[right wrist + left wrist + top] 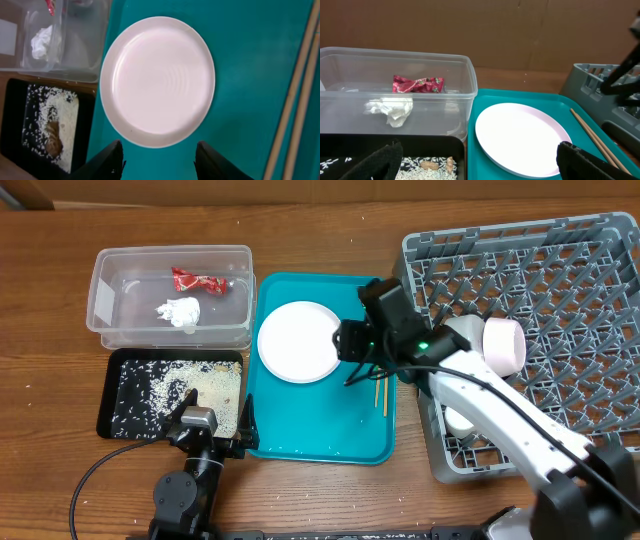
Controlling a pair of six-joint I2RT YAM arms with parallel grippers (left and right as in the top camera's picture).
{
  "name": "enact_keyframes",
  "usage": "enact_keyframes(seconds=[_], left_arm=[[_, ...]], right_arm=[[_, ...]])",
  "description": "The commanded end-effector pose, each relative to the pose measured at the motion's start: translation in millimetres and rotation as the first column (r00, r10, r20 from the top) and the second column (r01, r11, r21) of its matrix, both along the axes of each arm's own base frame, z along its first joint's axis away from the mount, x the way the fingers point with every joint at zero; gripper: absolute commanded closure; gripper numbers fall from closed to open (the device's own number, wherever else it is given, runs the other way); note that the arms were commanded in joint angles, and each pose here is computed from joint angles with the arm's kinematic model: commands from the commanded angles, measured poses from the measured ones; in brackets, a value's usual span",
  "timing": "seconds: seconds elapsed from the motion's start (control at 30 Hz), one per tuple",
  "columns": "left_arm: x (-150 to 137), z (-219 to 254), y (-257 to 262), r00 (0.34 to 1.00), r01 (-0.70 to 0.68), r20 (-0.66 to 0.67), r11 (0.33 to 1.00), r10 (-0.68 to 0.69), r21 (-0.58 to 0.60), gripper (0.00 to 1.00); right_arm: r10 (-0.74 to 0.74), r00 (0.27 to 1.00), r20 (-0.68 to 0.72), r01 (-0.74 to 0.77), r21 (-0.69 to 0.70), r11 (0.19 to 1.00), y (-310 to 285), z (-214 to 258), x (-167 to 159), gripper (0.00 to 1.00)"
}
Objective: Sort waste into correct bins and load items into the dishwasher
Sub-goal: 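Reach the right gripper to the pink plate rim and grasp it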
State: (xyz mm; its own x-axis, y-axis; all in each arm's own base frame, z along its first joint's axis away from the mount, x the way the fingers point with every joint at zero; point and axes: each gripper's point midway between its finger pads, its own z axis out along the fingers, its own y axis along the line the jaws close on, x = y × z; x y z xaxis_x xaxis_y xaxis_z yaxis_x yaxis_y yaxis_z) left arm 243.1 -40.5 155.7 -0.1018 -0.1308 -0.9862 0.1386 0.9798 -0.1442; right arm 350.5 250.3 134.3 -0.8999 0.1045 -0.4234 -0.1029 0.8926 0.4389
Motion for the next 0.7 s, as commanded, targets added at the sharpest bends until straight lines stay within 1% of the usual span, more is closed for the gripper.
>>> enact_keyframes(seconds=[0.0, 0.07, 0.17, 0.3, 0.37, 0.47, 0.5, 0.53, 0.6, 0.67], left_arm=[[0, 1, 4, 1.000, -0.020, 0.011, 1.000, 0.020, 0.017, 0.00], [0, 1, 4, 1.000, -0.020, 0.011, 1.000, 0.020, 0.017, 0.00], [0, 1, 4, 1.000, -0.020, 0.011, 1.000, 0.020, 0.017, 0.00], [0, 1, 4, 1.000, -0.020, 0.011, 1.000, 0.020, 0.017, 0.00], [0, 1, 4, 1.000, -0.020, 0.011, 1.000, 0.020, 0.017, 0.00], [0, 1, 4, 1.000, -0.020, 0.011, 1.000, 0.020, 0.017, 0.00], [0, 1, 4, 1.000, -0.020, 0.011, 1.000, 0.020, 0.017, 0.00], [0, 1, 4, 1.000, -0.020, 0.011, 1.000, 0.020, 0.017, 0.00], [0, 1, 4, 1.000, -0.020, 0.011, 1.000, 0.020, 0.017, 0.00], [0, 1, 4, 1.000, -0.020, 0.011, 1.000, 0.020, 0.017, 0.00]], right_arm=[[-0.001, 0.999, -0.038, 0.000, -0.031, 1.000, -2, -31, 17, 0.50], [-0.019, 0.997, -0.073, 0.016, -0.047, 0.999, -6, -50, 26, 0.49], [-0.024, 0.991, -0.129, 0.020, -0.034, 0.999, -7, -76, 34, 0.47], [-0.031, 0.983, -0.179, 0.028, -0.021, 0.999, -8, -101, 37, 0.48], [-0.020, 0.979, -0.201, 0.018, -0.011, 1.000, -5, -110, 35, 0.55], [-0.008, 0.976, -0.219, 0.004, -0.018, 1.000, 0, -119, 30, 0.68], [-0.005, 0.976, -0.220, 0.001, -0.018, 1.000, 1, -120, 30, 0.69], [-0.002, 0.976, -0.219, -0.002, -0.018, 1.000, 2, -120, 29, 0.76], [0.000, 0.976, -0.216, -0.003, -0.016, 1.000, 3, -120, 29, 0.85], [0.000, 0.976, -0.218, -0.003, -0.017, 1.000, 3, -120, 29, 0.91]])
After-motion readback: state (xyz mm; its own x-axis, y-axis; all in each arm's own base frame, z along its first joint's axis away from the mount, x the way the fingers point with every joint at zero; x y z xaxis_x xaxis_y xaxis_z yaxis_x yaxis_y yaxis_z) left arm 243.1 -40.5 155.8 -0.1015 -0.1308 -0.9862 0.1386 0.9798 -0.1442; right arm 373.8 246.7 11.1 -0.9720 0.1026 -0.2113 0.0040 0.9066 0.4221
